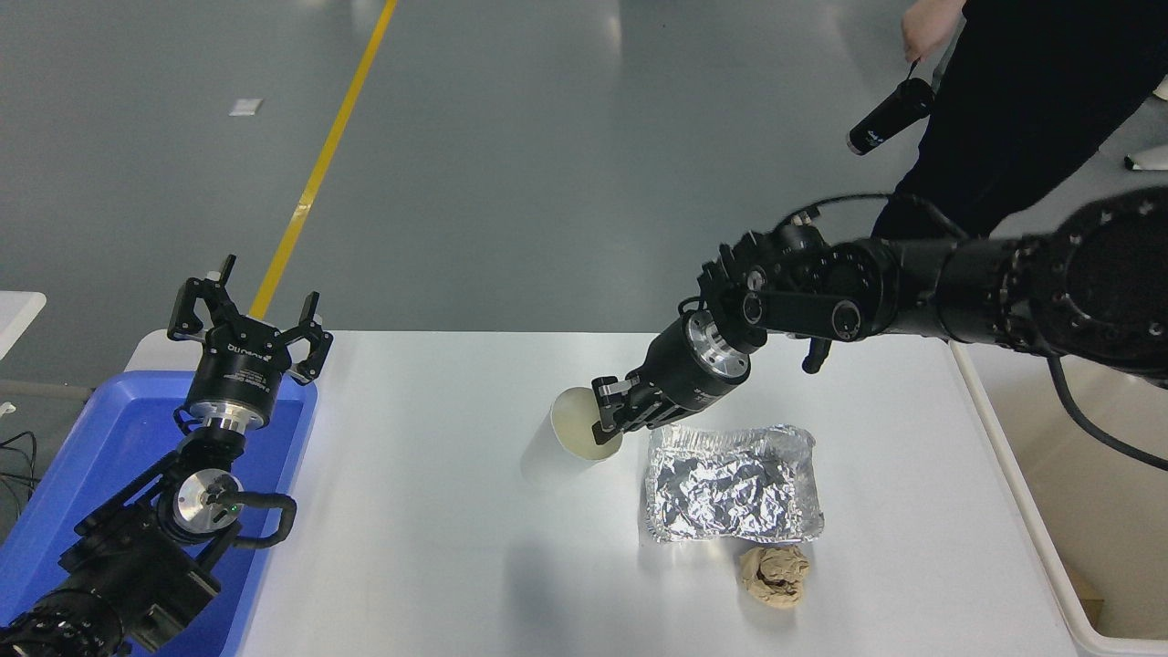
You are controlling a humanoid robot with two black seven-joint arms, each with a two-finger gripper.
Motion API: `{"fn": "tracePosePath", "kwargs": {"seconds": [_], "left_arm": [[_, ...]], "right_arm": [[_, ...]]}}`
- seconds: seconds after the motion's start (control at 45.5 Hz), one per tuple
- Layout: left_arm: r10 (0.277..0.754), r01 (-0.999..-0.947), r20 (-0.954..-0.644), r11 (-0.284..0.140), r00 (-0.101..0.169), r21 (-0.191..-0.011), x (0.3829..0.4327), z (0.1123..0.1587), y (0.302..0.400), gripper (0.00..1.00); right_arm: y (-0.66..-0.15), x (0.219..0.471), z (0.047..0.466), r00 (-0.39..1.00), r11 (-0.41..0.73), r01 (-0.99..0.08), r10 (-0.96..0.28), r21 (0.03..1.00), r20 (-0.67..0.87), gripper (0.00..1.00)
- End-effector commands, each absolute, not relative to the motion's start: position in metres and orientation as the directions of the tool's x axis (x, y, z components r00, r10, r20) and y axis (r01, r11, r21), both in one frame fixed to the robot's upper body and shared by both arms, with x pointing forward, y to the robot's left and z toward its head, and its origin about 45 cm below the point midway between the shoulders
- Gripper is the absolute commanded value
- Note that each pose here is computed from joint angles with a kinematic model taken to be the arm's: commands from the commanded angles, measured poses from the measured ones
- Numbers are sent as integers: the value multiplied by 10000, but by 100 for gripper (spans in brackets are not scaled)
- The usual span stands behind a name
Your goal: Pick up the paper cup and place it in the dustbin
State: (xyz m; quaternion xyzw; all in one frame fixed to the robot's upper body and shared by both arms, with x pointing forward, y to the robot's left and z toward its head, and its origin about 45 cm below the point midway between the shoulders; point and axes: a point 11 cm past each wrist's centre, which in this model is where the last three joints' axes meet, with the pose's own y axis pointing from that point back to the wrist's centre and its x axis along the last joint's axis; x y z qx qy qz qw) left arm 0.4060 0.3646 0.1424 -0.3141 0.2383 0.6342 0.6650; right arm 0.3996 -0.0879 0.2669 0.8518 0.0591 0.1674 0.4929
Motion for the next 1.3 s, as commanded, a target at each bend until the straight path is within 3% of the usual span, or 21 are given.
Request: {"fn": "tracePosePath", "kwargs": {"seconds": [0.0, 0.374, 0.659, 0.813, 0.967, 1.275], "left_arm": [[6935, -9935, -7159, -18, 808, -1139, 4055, 1416, 3644, 98], [6945, -9935, -7150, -24, 804, -1141, 4055, 1419, 3651, 98], [6944, -9933, -7149, -20, 818, -1156, 4060, 1425, 3649, 98], [6939, -9934, -7154, -15, 818, -1151, 4056, 1422, 3647, 98], [6945, -9935, -7150, -24, 804, -1141, 4055, 1419, 3651, 98], [6945, -9935, -7150, -24, 804, -1141, 4055, 1419, 3651, 98]], "right_arm": [[-968, 4138, 3399, 9080, -5201, -1589, 2568, 8392, 3310, 0], [-1287, 4188, 4126, 8957, -5363, -2397, 1994, 8093, 3974, 0], [-1356, 4216, 4212, 8879, -5187, -2675, 1946, 8120, 4168, 0], [-1815, 4496, 3929, 8894, -4143, -3451, 1422, 8422, 4345, 0], [-2451, 4761, 3854, 8756, -3360, -4514, 114, 8266, 4828, 0], [-3646, 4856, 3619, 8176, -1268, -5738, -1465, 8091, 5568, 0]]}}
